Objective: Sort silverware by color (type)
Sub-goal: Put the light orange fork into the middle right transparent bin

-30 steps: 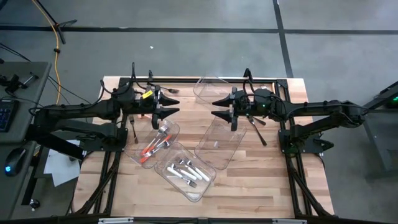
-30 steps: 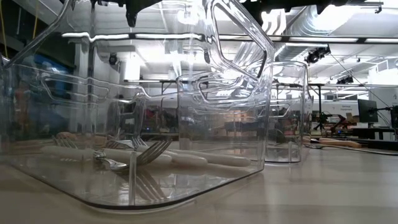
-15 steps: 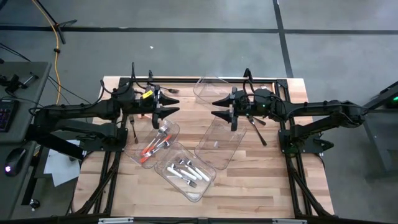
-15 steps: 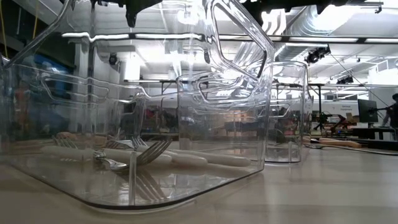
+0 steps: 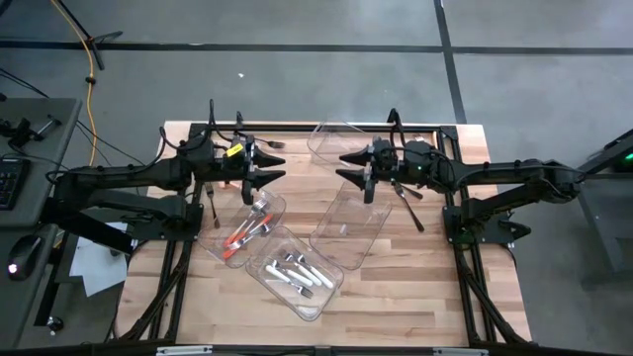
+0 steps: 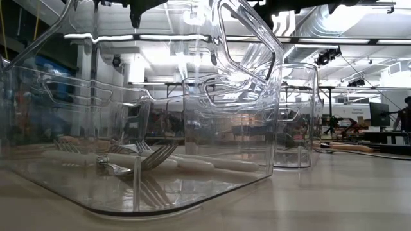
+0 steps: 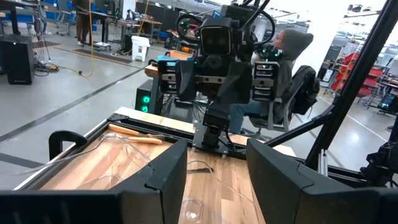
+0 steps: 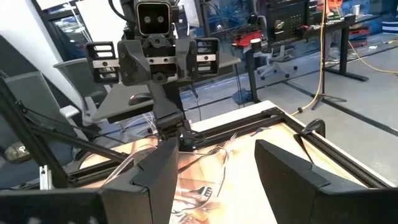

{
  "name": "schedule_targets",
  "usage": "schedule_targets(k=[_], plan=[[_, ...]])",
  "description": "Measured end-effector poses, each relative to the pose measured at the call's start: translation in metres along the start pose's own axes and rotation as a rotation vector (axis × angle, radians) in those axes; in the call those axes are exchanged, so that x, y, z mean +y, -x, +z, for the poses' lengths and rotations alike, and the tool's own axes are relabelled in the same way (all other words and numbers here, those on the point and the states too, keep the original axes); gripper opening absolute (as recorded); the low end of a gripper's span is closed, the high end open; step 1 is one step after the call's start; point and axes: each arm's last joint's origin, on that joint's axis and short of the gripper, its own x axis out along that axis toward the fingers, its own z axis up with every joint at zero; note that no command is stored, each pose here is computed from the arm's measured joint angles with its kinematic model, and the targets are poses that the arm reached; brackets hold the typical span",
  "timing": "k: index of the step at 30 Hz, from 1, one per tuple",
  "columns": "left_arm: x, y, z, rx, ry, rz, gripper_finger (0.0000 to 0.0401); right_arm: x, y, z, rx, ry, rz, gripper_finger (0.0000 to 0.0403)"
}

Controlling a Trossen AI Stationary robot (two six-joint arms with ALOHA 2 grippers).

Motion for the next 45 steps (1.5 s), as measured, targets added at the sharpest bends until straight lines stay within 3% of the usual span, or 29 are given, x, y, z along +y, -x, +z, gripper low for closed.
schedule_targets(k=[37,43,45], plan=[[0.0000,0.0000,0.0000,-0.001,0.002,0.001,0.0154,-0.0001,0.0000,-0.0004,0.004,0.025,-0.001,0.0197],[0.0002,0.0000,-0.0006,0.008,0.080,0.005,0.0154,-0.0005,0.0001,-0.0019,0.020,0.026,-0.005,0.0197],[0.0016,0.0000,-0.0005,-0.003,0.103,0.051,0.0154,-0.0008,0.0001,-0.0030,0.032,0.027,-0.007,0.0197]])
